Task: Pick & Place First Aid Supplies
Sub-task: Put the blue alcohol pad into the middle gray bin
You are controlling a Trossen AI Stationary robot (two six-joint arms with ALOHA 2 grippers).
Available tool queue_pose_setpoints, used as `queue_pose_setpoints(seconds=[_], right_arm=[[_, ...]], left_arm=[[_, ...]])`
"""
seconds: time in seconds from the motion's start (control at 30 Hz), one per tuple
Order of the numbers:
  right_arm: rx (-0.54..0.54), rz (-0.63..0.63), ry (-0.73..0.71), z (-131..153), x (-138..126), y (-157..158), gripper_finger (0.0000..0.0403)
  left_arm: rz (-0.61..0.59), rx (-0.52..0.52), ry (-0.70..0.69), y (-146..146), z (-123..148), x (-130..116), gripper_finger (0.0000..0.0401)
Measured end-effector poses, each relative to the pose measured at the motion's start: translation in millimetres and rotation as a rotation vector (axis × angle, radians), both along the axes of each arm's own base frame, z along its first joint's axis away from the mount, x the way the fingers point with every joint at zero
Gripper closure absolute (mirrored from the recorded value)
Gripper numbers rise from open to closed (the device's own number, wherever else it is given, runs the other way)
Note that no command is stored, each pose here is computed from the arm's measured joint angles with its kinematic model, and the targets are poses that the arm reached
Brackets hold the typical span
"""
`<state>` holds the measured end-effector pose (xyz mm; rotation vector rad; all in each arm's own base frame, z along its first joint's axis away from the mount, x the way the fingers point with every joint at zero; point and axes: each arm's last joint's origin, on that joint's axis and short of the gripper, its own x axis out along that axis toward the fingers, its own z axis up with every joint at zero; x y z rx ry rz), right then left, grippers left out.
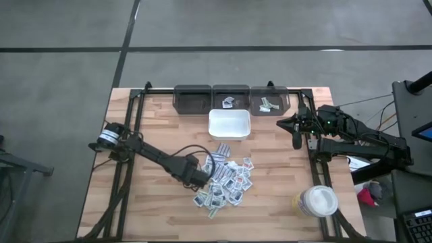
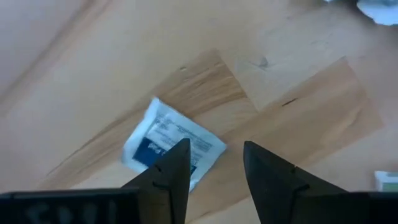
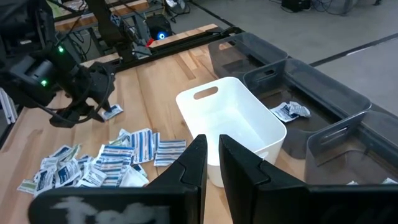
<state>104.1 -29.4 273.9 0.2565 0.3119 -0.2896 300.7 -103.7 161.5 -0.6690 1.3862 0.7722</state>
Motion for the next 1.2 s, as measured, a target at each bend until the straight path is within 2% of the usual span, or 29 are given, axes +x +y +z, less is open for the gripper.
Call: queue_pose_setpoints(seconds=[0.4, 0.9, 1.07, 1.2], right_arm=[[0.002, -0.001, -0.001, 0.0, -0.1, 0.0, 0.0364], [0.002, -0.001, -0.001, 0.1, -0.1, 0.0, 0.0364], [0.002, -0.001, -0.001, 0.1, -0.1, 0.0, 0.0364], [0.0, -0.001, -0.001, 0.0, 0.0, 0.0, 0.0364]], left_arm=[[0.012, -0.006, 0.011, 3.8, -20.6, -12.1, 0.0263], [-0.01, 0.02, 0.01, 4.7, -23.9, -13.3, 0.0389], [-0.015, 0.012, 0.003, 3.9, -20.7, -11.2, 0.0398], [-0.078, -0.001, -0.03, -0.1, -3.8, 0.6, 0.04]])
